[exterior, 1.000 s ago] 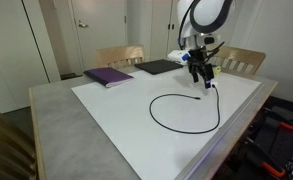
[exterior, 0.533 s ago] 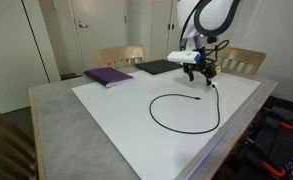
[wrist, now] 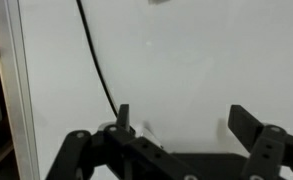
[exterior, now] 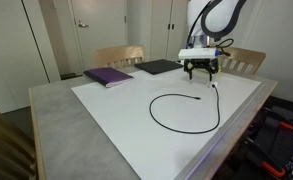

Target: Fold the charging cable

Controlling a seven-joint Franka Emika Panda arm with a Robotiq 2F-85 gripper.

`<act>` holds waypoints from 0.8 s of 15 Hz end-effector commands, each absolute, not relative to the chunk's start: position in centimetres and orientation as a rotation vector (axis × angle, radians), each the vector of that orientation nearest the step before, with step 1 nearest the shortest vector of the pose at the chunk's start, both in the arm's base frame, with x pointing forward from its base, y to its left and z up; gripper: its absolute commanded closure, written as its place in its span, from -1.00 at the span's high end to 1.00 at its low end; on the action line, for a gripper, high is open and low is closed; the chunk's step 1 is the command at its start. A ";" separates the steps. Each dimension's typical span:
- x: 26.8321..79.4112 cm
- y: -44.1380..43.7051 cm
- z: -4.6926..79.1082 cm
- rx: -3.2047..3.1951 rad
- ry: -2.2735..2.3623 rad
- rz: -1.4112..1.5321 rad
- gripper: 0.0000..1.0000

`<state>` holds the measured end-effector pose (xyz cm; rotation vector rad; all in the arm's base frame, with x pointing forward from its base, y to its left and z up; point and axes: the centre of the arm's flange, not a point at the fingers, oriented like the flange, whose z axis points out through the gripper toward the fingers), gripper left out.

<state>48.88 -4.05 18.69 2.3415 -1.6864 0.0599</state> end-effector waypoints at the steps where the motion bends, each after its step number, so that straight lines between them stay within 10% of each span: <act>1: 48.6 -7.6 17.9 2.384 -1.650 -0.058 1.00; 12: 47.0 -10.5 17.1 2.319 -1.748 -0.052 1.00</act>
